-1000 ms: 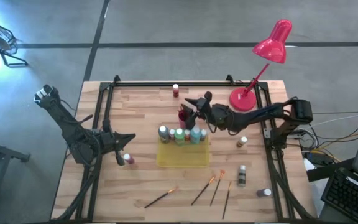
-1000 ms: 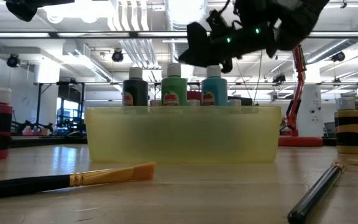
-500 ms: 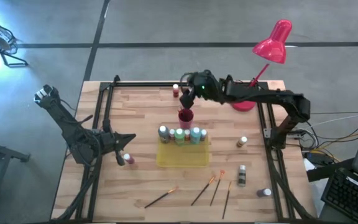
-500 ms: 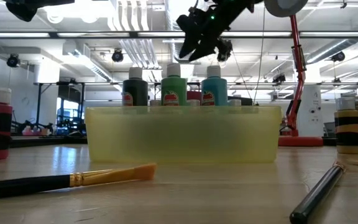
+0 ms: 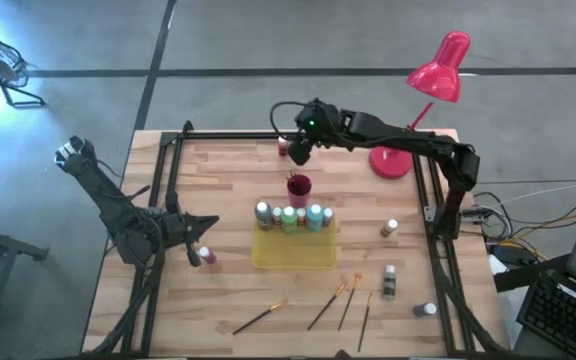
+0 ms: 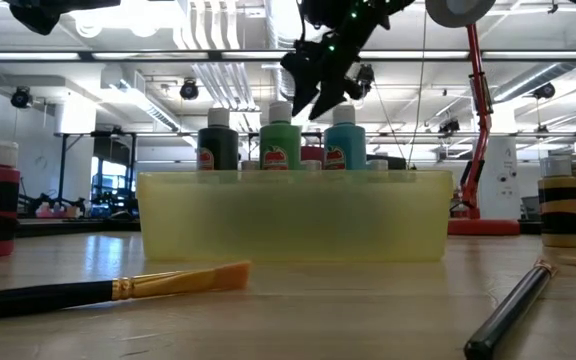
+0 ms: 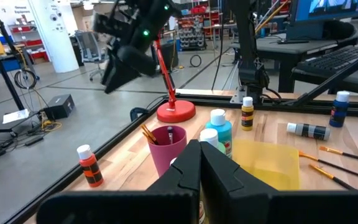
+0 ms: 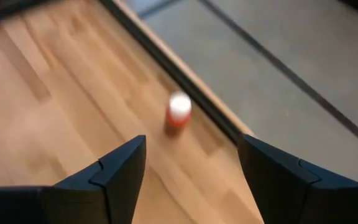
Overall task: Pick & Place Paint Supplies
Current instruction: Put the small orange paint bottle into the yellow bin
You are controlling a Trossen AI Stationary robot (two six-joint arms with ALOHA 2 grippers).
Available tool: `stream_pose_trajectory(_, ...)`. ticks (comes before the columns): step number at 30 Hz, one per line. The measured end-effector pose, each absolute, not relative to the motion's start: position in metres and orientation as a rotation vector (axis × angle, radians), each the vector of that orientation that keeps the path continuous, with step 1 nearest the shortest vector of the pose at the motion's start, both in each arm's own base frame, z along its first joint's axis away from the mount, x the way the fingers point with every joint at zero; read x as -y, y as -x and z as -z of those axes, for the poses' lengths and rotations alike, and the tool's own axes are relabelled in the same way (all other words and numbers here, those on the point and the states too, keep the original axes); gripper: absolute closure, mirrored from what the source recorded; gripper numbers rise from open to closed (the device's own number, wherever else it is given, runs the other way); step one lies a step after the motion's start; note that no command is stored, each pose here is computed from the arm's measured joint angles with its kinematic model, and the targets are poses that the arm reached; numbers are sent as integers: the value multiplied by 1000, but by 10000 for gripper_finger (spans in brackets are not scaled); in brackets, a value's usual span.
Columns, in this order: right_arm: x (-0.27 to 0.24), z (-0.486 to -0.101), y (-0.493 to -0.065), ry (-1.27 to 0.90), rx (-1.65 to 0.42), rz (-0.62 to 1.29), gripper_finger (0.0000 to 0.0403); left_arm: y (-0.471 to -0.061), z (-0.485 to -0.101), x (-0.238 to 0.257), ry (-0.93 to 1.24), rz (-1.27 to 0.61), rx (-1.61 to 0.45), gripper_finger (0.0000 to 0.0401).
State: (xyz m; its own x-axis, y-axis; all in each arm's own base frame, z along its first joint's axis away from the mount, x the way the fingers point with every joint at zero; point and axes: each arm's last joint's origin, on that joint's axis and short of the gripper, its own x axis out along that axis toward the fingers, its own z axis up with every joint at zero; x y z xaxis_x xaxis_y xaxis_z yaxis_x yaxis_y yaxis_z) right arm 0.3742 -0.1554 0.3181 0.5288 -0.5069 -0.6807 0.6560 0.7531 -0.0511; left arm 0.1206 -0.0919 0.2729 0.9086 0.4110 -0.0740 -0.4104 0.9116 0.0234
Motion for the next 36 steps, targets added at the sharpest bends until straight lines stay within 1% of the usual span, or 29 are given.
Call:
stream_pose_trajectory(4, 144, -314, -361, -208, -842, 699, 162, -121, -273, 92, -8, -424, -78, 396)
stream_pose_trajectory(7, 133, -317, -347, -168, -897, 745, 178, -121, -273, 92, -7, -423, -78, 396)
stream_pose_trajectory(15, 114, -335, -299, -173, -933, 775, 215, -121, -273, 92, -8, -424, -78, 396)
stream_pose_trajectory(28, 85, -364, -215, -194, -782, 746, 263, -121, -273, 92, -7, -423, -78, 396)
stream_pose_trajectory(36, 74, -379, -184, -195, -687, 742, 290, -120, -274, 91, -2, -445, -70, 396)
